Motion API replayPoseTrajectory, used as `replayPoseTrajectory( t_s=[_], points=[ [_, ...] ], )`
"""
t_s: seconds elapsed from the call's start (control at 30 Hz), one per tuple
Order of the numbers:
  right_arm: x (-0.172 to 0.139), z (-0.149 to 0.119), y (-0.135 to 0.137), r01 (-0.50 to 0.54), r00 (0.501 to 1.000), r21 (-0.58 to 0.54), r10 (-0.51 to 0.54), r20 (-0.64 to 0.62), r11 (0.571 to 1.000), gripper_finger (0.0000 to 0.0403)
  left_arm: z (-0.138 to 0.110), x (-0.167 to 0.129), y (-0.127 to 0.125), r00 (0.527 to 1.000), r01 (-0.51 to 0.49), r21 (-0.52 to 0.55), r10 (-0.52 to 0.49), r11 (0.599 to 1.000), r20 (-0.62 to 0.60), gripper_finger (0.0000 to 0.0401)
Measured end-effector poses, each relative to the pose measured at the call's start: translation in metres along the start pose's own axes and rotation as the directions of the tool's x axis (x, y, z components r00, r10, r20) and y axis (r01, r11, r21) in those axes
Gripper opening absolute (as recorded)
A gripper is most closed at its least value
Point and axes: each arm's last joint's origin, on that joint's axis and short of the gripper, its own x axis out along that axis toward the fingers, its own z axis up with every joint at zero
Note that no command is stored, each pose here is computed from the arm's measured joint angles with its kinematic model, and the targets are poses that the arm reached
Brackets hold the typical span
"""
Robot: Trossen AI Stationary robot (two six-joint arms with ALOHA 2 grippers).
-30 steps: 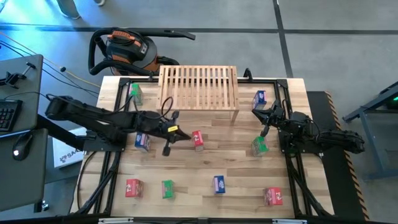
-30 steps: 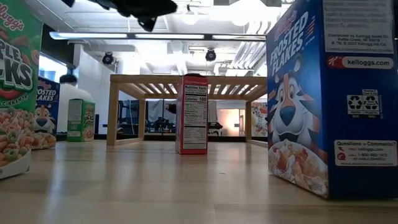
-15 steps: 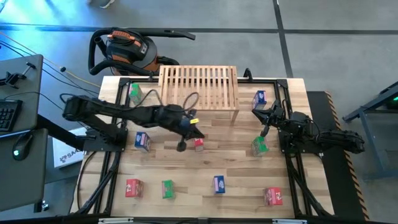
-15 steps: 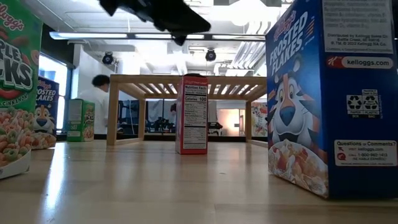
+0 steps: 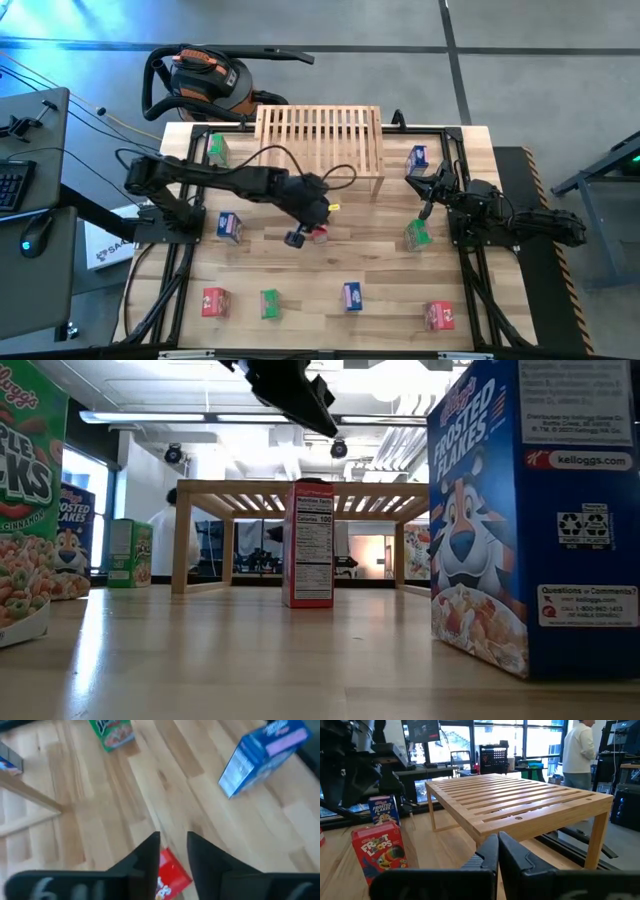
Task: Stack cereal on shelf
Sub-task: Put the top red cereal box on the shelf
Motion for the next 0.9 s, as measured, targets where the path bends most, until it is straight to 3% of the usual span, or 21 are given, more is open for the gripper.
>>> replayPoseTrajectory(
  t_s=[0.17,0.47,0.9],
  points=[
    [0.0,0.0,0.0,0.0,1.0,0.0,0.0,0.001,1.0,0.0,0.006,-0.003,-0.004,0.999,-0.048,0.084,0.05,0.995,-0.021,0.0152],
    [0.0,0.0,0.0,0.0,1.0,0.0,0.0,0.001,1.0,0.0,0.0,-0.003,-0.007,0.995,-0.025,0.105,0.035,0.994,-0.089,0.0241],
    [0.0,0.0,0.0,0.0,1.0,0.0,0.0,0.001,1.0,0.0,-0.01,0.013,-0.008,0.98,0.04,0.308,0.022,0.95,-0.196,0.0257]
  ],
)
